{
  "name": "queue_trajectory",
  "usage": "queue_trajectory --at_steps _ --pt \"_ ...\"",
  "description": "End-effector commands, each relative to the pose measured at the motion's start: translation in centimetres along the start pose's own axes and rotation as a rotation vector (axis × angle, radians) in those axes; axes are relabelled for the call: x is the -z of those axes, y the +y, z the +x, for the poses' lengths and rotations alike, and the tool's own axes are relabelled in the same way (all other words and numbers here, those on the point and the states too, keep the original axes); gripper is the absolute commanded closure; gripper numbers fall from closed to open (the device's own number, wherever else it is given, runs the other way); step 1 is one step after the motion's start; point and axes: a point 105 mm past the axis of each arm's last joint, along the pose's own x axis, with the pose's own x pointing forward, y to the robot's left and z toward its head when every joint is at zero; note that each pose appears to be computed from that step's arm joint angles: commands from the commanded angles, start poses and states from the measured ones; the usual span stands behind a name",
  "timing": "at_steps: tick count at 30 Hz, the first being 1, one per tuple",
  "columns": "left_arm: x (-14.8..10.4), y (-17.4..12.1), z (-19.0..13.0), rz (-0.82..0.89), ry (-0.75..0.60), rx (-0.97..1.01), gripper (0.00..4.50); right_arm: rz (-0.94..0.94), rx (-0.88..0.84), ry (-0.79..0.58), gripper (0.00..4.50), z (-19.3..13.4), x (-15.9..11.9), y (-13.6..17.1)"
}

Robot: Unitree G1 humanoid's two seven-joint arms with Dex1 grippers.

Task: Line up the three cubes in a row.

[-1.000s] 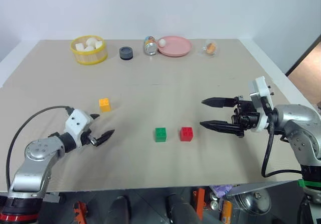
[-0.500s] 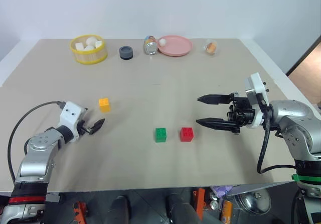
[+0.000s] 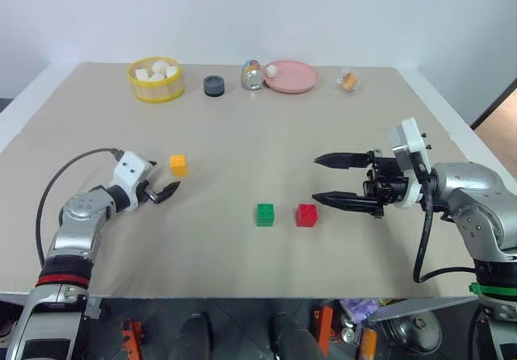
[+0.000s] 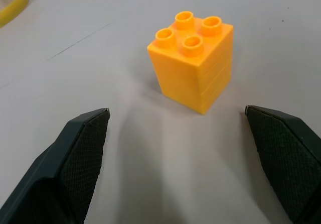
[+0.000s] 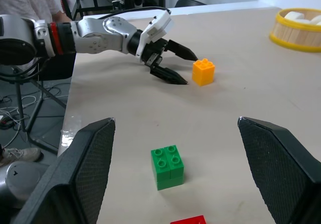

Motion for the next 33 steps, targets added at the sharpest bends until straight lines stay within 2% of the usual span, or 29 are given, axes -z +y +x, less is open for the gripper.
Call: queue_trajectory --at_steps 1,10,16,25,29,33 --pt "0.6 -1.0 1.0 -0.037 0.013 0.065 0.03 -0.056 0.013 -0.017 0.46 -0.5 -1.4 0.2" --pt "-0.6 -2.8 2.9 -0.134 -0.026 0.224 0.03 -0.055 0.011 -0.013 0.46 -0.5 -1.4 0.0" --pt "-1.7 -2.9 3.9 -0.128 -0.045 0.246 0.03 -0.055 0.009 -0.012 0.46 -0.5 -1.4 0.0" --pt "-1.7 -2.6 4.1 -0.105 -0.039 0.243 0.03 -0.054 0.015 -0.009 0.46 -0.5 -1.3 -0.2" --pt "-1.7 -2.5 4.0 -0.098 -0.044 0.237 1.16 -0.053 0.016 -0.009 0.46 -0.5 -1.3 -0.2" --pt "-1.6 -2.2 3.8 -0.089 -0.039 0.228 2.49 -0.053 0.016 -0.009 0.46 -0.5 -1.2 -0.4"
